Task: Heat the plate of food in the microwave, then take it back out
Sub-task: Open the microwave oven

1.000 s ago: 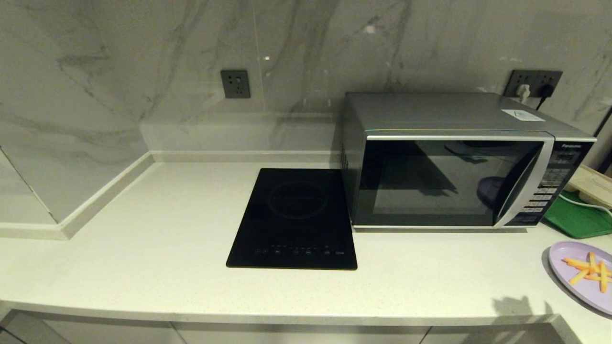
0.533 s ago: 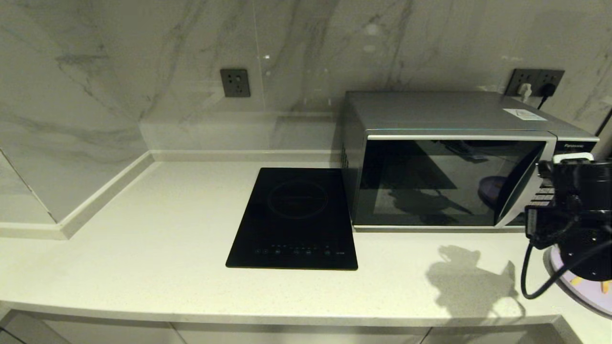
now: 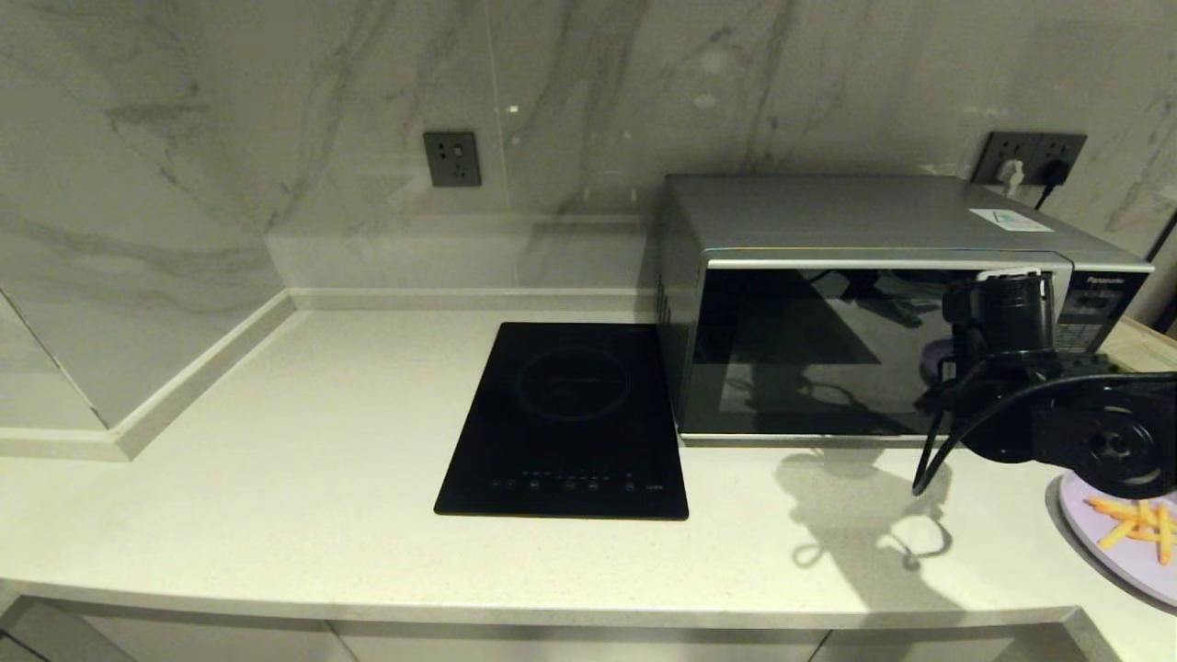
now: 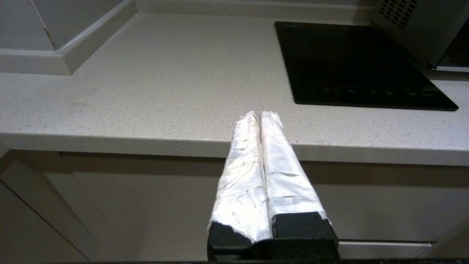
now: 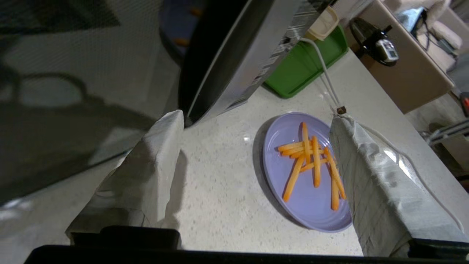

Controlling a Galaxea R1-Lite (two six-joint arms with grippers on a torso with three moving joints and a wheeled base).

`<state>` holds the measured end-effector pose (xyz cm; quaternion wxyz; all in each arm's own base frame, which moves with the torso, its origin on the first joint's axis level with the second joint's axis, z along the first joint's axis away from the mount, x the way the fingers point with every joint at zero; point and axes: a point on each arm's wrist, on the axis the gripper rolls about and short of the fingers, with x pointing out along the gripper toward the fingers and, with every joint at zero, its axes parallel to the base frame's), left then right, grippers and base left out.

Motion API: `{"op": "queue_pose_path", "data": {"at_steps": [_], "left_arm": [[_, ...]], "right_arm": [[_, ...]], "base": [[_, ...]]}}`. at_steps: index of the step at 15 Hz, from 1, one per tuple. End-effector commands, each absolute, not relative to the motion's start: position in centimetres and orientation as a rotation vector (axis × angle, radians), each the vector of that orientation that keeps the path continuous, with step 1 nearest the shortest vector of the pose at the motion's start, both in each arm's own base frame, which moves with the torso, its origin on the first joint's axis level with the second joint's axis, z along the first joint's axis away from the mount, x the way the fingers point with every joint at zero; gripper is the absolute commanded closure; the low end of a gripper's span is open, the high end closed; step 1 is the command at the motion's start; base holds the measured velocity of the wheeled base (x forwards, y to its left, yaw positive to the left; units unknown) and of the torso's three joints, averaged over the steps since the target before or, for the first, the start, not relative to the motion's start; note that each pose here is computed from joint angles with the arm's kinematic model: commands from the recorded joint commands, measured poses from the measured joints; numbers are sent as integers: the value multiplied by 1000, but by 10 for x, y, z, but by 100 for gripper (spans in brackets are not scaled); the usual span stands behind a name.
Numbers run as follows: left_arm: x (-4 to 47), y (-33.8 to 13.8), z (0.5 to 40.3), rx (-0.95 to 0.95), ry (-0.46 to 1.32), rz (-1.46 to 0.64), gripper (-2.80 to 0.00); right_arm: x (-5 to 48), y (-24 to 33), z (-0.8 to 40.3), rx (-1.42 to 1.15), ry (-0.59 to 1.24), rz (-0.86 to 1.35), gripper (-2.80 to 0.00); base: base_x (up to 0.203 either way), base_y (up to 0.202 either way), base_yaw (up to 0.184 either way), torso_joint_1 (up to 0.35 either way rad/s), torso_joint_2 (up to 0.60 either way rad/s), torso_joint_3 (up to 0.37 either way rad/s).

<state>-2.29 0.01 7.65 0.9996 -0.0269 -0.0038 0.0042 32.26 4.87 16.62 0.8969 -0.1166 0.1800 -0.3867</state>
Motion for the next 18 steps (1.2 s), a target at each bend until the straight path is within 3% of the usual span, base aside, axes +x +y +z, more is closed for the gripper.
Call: {"op": "queue_pose_path", "data": {"at_steps": [1,18], "left_arm": [[-23,0,77,-55,-8,9,0],[-23,0,77,-55,-8,9,0]], "right_arm": [[336,40,162,-239,379,-841,-280],[367,-9,152,-184,380,-967,-280]], "base": [[0,0,0,0,0,0],[0,0,0,0,0,0]]}}
